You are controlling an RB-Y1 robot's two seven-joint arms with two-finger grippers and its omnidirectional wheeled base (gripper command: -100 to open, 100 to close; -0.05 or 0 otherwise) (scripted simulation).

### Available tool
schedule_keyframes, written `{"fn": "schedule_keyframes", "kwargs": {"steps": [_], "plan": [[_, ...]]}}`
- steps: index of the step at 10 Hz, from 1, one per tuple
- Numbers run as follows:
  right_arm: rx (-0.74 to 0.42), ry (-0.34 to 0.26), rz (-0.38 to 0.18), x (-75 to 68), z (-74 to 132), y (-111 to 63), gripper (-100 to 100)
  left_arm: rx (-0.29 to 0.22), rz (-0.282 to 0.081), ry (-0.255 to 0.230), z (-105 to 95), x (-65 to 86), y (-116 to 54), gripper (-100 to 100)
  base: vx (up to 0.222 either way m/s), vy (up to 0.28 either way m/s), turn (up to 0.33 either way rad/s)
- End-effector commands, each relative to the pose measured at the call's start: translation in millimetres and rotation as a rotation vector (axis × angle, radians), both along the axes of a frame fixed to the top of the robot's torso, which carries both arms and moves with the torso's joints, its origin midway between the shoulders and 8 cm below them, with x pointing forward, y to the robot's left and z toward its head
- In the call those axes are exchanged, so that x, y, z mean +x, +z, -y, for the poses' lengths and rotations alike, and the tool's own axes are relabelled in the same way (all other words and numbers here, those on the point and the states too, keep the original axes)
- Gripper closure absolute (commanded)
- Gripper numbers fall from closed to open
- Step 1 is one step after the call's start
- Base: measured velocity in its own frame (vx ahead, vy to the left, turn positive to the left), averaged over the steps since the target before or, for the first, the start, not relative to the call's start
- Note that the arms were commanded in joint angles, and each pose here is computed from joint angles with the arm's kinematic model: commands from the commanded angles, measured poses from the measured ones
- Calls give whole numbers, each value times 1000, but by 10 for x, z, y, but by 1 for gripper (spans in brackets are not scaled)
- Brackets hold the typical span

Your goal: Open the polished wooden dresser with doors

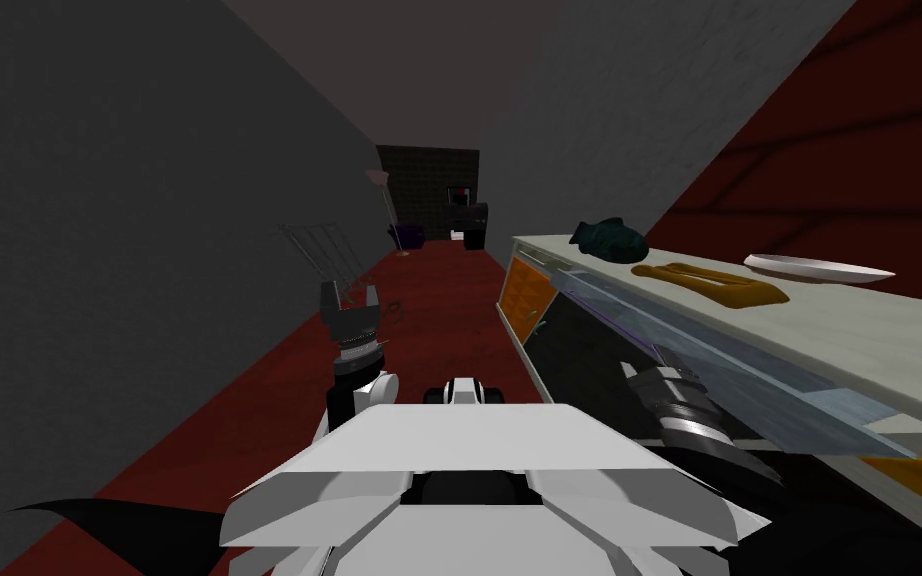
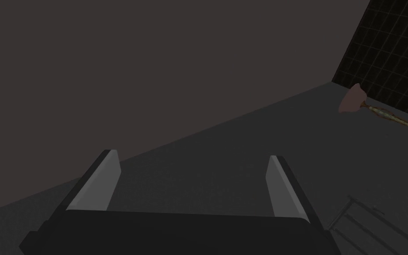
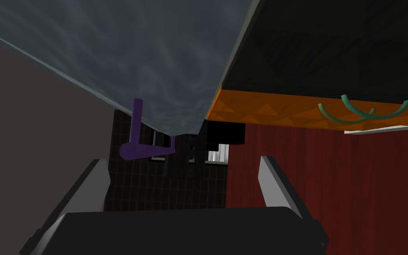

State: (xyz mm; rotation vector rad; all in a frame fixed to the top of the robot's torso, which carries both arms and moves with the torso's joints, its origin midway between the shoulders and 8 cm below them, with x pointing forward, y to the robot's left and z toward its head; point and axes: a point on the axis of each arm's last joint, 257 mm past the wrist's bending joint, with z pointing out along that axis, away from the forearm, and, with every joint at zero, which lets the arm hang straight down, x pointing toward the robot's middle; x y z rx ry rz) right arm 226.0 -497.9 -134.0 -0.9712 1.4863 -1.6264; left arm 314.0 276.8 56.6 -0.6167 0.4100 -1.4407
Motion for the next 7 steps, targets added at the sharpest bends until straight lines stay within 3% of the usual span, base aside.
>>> {"fn": "schedule_keyframes", "kwargs": {"steps": [1,3,7], "plan": [[-80,61,-158,95,-4,-399,-100,0,0,0,0,0,0,0,-107,-27,136],[-110,83,-215,106,-50,-504,-100,0,0,0,-1,-1,-1,0,1,9,-30],[-220,86,-266,106,-50,-504,-100,0,0,0,-1,-2,-1,0,17,5,3]]}}
